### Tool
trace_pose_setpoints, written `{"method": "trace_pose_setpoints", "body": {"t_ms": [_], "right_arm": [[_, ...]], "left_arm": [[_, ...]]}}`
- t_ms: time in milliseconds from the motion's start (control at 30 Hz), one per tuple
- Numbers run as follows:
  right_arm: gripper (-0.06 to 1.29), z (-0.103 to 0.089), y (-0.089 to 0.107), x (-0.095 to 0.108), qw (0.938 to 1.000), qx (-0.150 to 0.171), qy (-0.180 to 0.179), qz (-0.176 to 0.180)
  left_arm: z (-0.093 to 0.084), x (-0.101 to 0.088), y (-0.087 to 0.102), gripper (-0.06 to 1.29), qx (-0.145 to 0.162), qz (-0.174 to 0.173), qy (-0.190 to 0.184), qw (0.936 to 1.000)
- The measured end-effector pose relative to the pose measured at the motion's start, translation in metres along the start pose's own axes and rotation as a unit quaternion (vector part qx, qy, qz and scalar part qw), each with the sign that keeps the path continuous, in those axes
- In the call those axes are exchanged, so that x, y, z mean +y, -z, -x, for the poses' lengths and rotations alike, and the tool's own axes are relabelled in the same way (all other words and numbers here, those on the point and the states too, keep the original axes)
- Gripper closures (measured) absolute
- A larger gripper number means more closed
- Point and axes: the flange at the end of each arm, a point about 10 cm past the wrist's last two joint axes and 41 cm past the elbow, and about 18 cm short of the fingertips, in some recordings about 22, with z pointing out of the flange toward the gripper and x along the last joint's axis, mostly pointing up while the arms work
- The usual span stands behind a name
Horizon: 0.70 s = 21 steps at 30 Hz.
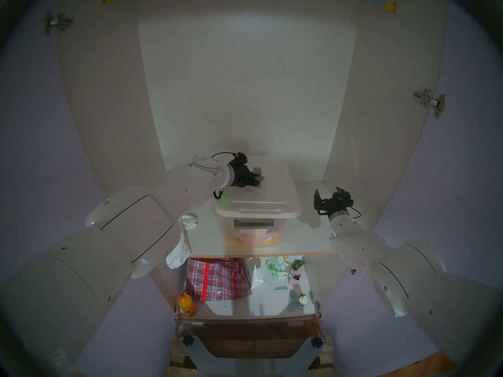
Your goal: Take clothing out of the storage bin and put the lid back on the bin
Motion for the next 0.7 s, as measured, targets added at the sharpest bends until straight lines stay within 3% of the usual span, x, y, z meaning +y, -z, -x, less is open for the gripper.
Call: {"method": "trace_pose_setpoints", "body": {"t_ms": [267,700], "right_arm": [[-0.01,0.0000,0.0000,0.0001,1.0000,0.000,0.000,0.000],[-0.01,0.0000,0.0000,0.0001,1.0000,0.000,0.000,0.000]], "left_arm": [[0.0005,0.0015,-0.0018,1.20,0.003,0.001,0.002,1.0000],[-0.0014,-0.0009,0.0025,1.23,0.018,0.011,-0.002,0.9998]]}}
